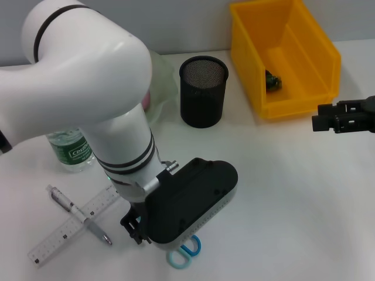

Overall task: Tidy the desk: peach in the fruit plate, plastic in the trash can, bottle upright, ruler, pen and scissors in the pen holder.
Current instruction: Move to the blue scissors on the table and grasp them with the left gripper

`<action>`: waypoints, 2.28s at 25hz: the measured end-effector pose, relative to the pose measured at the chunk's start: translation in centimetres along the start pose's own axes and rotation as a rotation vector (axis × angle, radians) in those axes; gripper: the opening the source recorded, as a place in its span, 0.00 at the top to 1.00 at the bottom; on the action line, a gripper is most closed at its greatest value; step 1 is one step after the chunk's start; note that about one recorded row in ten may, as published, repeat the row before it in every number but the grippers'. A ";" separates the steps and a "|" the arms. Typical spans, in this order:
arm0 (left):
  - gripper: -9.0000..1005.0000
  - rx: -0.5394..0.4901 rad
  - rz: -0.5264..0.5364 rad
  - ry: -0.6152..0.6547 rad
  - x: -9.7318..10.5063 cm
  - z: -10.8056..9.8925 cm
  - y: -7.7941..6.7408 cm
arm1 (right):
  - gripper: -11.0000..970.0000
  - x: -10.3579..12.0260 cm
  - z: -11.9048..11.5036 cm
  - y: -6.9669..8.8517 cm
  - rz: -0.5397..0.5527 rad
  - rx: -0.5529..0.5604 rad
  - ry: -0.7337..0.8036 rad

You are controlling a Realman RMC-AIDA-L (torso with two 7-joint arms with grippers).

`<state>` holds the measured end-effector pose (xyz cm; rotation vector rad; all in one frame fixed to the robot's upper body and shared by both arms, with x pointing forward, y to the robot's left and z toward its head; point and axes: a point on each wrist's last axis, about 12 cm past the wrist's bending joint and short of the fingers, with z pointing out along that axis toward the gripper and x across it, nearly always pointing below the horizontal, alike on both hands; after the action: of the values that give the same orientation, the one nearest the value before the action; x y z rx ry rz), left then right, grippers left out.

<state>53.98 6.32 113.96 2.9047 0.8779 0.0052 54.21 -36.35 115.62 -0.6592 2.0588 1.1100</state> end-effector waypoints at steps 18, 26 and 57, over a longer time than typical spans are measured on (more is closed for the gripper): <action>0.46 0.006 -0.074 0.019 -0.1 0.8 -0.2 | 0.20 0.0 0.1 0.0 0.000 -0.003 0.005; 0.51 0.010 -0.105 0.019 -0.1 0.9 -0.3 | 0.20 0.1 0.2 0.0 0.001 -0.006 0.005; 0.58 0.012 -0.124 0.047 -0.8 1.3 -0.1 | 0.20 0.1 0.6 0.1 0.001 -0.014 0.030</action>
<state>53.32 5.88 112.69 2.8664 1.0679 0.0584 54.31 -35.75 115.38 -0.6853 2.0783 1.1225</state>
